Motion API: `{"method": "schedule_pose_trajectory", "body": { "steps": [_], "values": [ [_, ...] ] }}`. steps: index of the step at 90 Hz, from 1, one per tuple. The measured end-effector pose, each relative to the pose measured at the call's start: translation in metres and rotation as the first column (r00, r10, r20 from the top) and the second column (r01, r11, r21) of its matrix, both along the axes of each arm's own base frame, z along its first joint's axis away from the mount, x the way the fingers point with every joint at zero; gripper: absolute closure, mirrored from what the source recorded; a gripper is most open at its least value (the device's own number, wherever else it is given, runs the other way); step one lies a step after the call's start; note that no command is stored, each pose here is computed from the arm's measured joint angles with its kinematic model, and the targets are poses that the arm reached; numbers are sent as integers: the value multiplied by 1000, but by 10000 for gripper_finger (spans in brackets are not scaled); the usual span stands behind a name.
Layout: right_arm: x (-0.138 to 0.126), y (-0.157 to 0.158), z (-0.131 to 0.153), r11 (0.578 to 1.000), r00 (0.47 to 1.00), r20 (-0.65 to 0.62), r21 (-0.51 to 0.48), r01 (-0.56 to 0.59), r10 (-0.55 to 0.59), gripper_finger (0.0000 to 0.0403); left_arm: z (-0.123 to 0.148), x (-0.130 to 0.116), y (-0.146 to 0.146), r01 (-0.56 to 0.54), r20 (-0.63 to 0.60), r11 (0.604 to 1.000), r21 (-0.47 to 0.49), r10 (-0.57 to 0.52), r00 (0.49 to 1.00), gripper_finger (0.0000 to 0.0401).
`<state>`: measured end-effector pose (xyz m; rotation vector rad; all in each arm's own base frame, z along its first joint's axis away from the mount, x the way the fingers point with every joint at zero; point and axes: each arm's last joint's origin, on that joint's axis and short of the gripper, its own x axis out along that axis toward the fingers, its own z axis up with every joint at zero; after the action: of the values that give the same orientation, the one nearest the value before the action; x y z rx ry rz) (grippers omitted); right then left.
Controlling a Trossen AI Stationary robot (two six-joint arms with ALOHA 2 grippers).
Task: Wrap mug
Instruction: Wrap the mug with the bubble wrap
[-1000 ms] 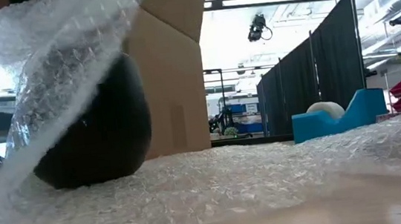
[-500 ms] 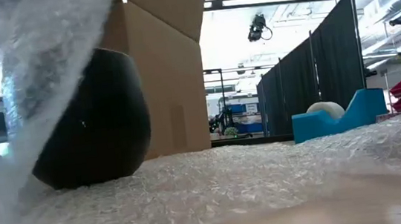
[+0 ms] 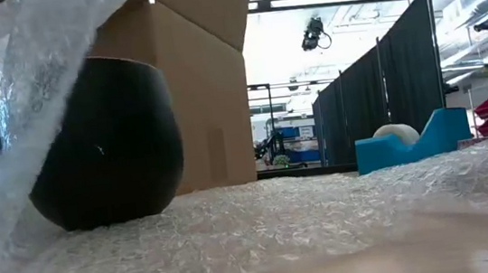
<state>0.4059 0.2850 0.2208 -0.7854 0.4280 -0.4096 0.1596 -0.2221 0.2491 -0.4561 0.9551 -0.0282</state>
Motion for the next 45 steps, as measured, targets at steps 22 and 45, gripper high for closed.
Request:
{"method": "schedule_pose_trajectory", "body": {
  "steps": [22, 45],
  "values": [
    [0, 0, 1, 1000, 1000, 9, 4, 5, -5, 403, -8, -23, -11, -68, 106, 989, 128, 55, 993, 238],
    [1, 0, 2, 1000, 1000, 23, 13, 10, -10, 403, -42, -25, -11, -22, -10, 923, 383, 28, 1000, 238]
  ]
}}
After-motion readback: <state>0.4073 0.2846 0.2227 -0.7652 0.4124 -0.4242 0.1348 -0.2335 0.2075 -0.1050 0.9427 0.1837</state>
